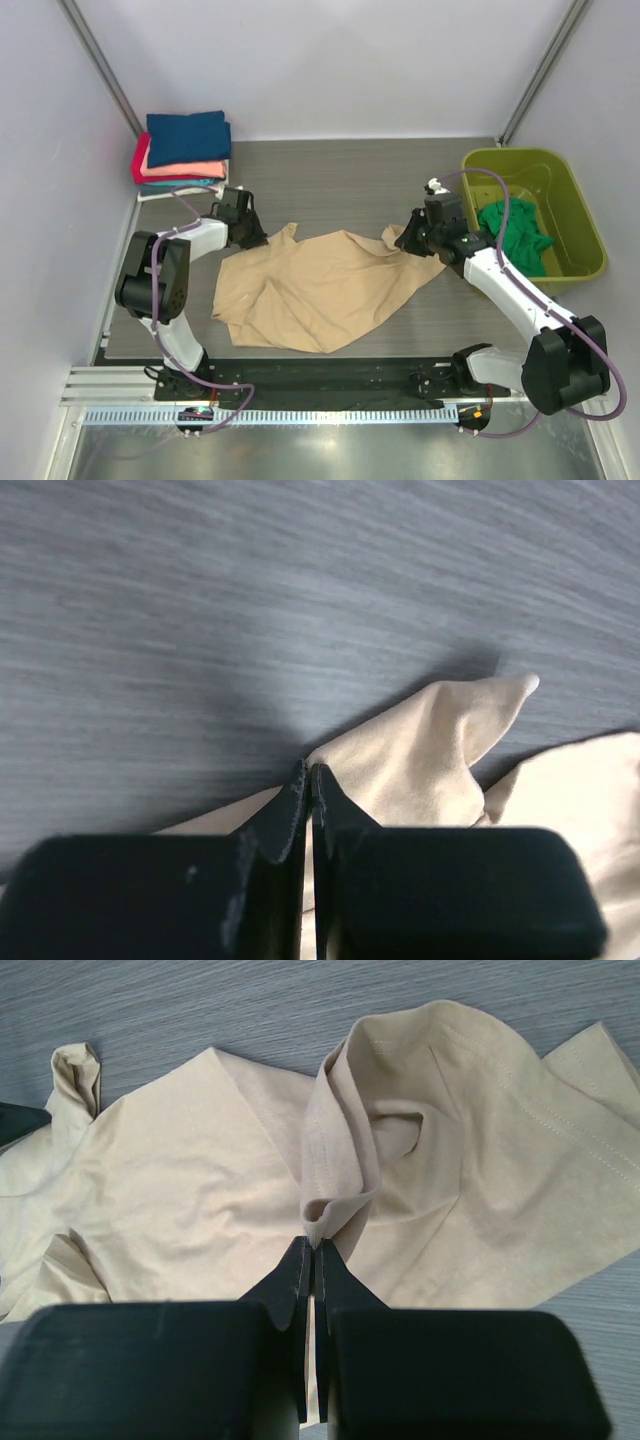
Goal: Fold and stack the t-shirts
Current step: Flatten the tshirt out
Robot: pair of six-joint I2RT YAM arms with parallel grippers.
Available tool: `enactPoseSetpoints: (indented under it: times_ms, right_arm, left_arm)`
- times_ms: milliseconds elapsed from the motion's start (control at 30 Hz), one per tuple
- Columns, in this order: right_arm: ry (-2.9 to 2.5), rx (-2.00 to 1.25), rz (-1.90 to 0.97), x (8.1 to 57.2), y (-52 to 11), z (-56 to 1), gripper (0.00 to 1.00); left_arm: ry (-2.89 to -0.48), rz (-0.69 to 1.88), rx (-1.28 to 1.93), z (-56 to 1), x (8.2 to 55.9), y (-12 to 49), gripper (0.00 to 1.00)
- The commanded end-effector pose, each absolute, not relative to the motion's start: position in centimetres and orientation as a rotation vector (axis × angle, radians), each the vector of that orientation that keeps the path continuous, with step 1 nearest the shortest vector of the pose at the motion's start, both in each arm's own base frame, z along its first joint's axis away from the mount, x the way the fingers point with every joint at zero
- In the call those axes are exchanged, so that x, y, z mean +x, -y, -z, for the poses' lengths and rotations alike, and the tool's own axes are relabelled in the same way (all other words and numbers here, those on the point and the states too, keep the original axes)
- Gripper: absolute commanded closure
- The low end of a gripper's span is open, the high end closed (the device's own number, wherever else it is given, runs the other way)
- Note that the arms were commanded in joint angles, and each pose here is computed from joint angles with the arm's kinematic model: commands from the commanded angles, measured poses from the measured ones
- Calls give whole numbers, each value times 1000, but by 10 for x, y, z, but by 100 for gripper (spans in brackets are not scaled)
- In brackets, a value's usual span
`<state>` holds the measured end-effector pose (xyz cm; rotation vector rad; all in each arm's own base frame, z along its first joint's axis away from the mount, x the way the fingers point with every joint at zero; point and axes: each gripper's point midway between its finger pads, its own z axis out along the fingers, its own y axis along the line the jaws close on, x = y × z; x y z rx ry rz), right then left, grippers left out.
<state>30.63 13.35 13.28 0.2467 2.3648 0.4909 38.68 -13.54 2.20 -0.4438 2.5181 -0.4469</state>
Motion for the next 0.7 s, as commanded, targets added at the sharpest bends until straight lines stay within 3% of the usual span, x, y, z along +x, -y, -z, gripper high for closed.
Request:
enactPoseSetpoints:
  times_ms: [0,133,367,600,667]
  right_arm:
    - [-2302,226,-523,320,-138,-153,99]
    - [-2253,219,-517,324,-136,-177,99]
    - [-2213,239,-491,312,-124,-190,99]
    - [-2209,319,-391,286,-98,-172,99]
    - [-2197,372,-330,279,-85,-164,99]
  left_arm:
    - [-2494,470,-397,-58,384,141,100]
    - [-2330,403,-310,-152,384,138,100]
    - [-2179,402,-214,-221,342,138,100]
    - [-2256,394,-36,-166,257,185,100]
    - [-2299,331,12,-140,220,200,94]
